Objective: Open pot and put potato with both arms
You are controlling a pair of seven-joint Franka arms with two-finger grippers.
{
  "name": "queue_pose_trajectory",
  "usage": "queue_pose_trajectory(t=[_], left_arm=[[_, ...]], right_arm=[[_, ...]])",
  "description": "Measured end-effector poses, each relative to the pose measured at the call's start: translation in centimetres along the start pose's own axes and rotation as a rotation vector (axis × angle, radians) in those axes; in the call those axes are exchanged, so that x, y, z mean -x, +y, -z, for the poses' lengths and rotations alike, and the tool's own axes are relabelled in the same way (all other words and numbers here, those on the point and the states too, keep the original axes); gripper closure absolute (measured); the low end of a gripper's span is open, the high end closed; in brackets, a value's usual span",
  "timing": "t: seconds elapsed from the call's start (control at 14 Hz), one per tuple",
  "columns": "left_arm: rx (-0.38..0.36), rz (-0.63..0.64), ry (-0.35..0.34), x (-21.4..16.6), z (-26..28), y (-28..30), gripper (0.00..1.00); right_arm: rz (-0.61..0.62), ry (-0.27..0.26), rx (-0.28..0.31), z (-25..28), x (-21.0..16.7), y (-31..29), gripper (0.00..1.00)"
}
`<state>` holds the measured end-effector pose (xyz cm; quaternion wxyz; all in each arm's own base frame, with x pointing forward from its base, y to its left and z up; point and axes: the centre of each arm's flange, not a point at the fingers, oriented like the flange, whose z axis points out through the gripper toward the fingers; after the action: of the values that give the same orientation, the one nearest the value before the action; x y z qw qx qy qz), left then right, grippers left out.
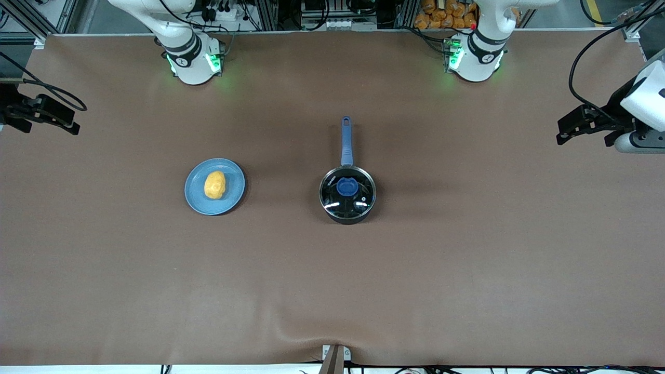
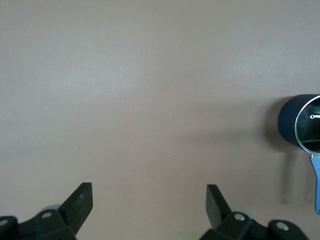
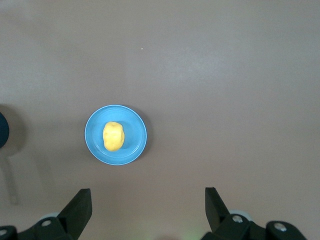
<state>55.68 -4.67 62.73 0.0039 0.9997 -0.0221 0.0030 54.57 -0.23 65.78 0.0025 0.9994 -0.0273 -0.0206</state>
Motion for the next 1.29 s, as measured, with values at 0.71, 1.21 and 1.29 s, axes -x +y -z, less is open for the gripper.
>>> queue_pose_trajectory(t=[0.71, 1.21, 1.29], left_arm=[[0.000, 0.008, 0.001, -0.02, 0.03, -0.53, 0.00], [0.000, 0.013, 0.001, -0.02, 0.03, -0.79, 0.00], [0.000, 0.013, 0.000, -0.02, 0.03, -0.79, 0.00]], right_arm=[[-0.003, -0.003, 0.000, -0.12, -0.08, 0.19, 0.00], [-0.003, -0.004, -0.001, -0.26, -0.19, 0.17, 0.00], [-0.003, -0.005, -0.001, -0.28, -0.20, 0.17, 0.00]])
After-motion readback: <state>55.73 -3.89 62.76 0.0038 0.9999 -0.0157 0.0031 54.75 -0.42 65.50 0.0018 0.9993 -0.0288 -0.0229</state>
